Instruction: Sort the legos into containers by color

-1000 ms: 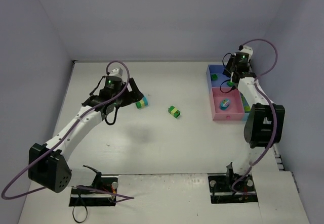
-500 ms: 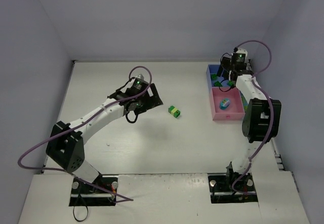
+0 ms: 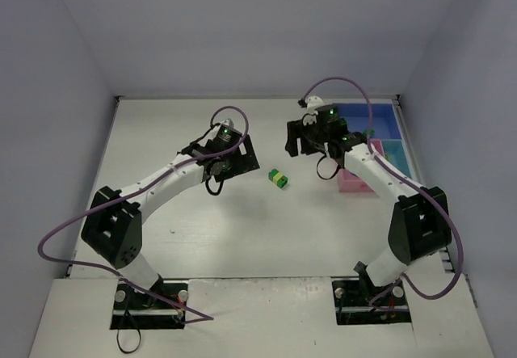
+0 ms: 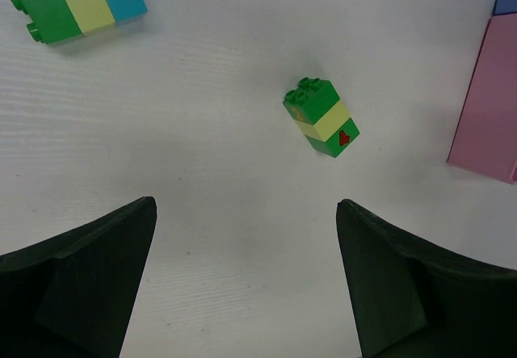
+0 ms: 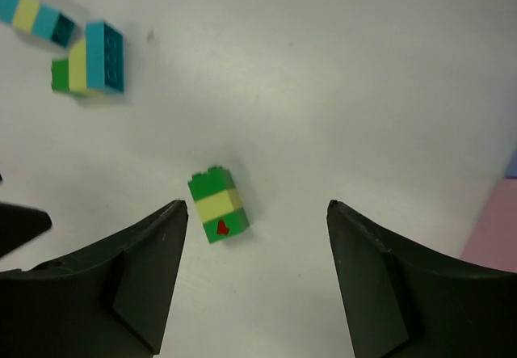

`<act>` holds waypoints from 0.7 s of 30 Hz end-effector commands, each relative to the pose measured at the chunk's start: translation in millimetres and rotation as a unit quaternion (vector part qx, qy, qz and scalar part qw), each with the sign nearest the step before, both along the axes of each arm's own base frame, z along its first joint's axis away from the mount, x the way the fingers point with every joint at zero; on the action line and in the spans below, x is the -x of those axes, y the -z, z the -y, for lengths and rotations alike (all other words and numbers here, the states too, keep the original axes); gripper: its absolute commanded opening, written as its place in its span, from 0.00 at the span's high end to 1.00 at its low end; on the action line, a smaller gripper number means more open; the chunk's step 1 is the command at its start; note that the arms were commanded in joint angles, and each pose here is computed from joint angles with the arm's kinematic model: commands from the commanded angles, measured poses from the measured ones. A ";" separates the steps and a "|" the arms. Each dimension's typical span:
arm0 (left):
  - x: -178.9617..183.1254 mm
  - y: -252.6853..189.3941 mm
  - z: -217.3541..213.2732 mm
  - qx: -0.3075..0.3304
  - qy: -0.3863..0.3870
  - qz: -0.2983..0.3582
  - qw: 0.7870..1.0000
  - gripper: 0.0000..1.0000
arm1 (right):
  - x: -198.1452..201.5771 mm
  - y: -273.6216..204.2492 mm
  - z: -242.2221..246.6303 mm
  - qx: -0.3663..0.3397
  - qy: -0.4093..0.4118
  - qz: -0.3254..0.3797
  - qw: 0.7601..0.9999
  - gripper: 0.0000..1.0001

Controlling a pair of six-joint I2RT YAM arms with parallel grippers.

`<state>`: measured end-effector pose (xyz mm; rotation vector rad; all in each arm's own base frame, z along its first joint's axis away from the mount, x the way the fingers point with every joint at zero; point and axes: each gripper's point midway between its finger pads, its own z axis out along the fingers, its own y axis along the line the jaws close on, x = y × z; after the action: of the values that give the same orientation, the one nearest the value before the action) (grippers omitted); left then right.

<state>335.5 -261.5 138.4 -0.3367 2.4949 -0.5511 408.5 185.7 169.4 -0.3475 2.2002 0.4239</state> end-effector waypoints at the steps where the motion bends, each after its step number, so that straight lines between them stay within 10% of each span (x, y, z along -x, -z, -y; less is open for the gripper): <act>1: -12.1 -37.8 -4.0 -0.001 0.028 0.068 0.997 0.15 | 23.0 14.4 -14.3 0.012 -0.067 -0.009 0.998 0.34; 21: -0.7 -57.7 -55.3 -0.027 0.134 0.117 0.984 0.16 | 59.9 119.2 -31.2 0.130 -0.152 -0.119 0.972 0.34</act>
<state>339.1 -205.0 176.7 -0.0032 2.3957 -0.5666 338.2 216.8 41.9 -0.7546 2.4952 0.4074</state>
